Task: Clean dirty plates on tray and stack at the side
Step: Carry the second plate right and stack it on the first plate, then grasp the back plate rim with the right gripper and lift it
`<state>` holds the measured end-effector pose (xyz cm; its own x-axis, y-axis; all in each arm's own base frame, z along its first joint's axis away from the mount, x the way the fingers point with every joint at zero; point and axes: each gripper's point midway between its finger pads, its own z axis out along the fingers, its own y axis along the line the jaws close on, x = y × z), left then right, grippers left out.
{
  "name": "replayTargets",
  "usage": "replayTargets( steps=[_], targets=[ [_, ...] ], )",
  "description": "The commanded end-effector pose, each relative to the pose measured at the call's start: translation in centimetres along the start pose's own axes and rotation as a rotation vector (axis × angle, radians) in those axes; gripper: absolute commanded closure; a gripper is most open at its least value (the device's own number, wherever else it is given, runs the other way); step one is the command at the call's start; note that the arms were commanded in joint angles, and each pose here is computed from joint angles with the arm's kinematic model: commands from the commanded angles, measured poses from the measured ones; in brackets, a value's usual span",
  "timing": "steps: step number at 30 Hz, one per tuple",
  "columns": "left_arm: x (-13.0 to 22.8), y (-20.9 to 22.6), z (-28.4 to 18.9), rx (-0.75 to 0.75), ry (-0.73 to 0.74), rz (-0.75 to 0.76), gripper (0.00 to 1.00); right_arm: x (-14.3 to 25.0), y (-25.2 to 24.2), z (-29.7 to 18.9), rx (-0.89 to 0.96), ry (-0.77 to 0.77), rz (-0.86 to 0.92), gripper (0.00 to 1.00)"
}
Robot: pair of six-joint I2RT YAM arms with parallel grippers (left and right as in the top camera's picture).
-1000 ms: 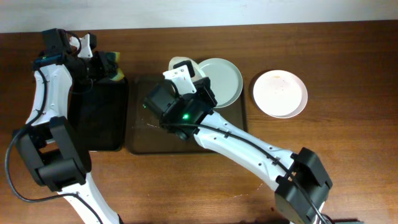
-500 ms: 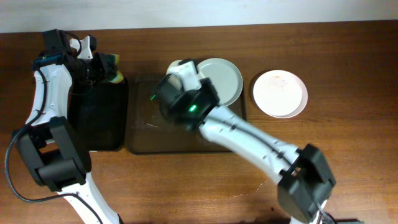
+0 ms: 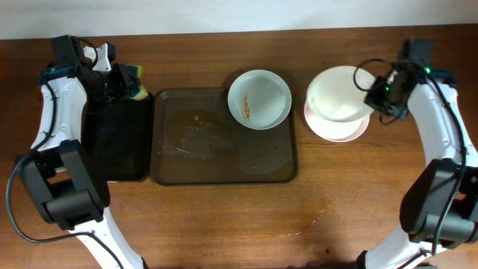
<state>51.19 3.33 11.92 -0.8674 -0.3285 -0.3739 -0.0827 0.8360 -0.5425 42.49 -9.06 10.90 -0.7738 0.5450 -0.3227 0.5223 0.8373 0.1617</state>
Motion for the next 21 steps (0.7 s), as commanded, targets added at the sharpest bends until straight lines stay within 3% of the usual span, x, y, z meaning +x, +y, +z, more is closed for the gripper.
replayTargets(
  steps=[1,4,5,6,7,12,15,21],
  targets=[
    [-0.4,-1.0,0.2,-0.015,-0.008,0.030,0.99,1.9,-1.6,1.8,0.001,0.029,0.033,0.96],
    [-0.3,-1.2,0.4,-0.013,-0.006,0.034,0.99,2.9,-2.0,3.7,0.000,0.027,0.032,0.96],
    [-0.3,-1.2,0.4,-0.016,-0.007,0.034,0.99,3.3,-2.1,4.3,0.002,0.033,0.040,0.91],
    [-0.3,-1.2,0.4,-0.016,-0.006,0.034,0.99,3.4,-2.2,4.7,0.001,0.032,0.048,0.63],
    [-0.3,-1.1,0.5,-0.031,-0.006,0.038,0.99,3.3,-1.8,4.9,-0.019,0.030,0.055,0.42],
    [-1.7,-0.2,1.2,-0.195,-0.074,0.105,0.99,1.8,5.8,4.1,-0.268,-0.055,-0.094,0.27],
    [-2.6,-1.3,1.6,-0.191,-0.113,0.142,0.99,3.4,12.2,2.9,-0.337,-0.072,-0.190,0.25],
    [-1.9,-2.1,2.3,-0.210,-0.093,0.159,0.99,9.6,19.0,2.3,-0.357,0.022,-0.062,0.38]
  ],
)
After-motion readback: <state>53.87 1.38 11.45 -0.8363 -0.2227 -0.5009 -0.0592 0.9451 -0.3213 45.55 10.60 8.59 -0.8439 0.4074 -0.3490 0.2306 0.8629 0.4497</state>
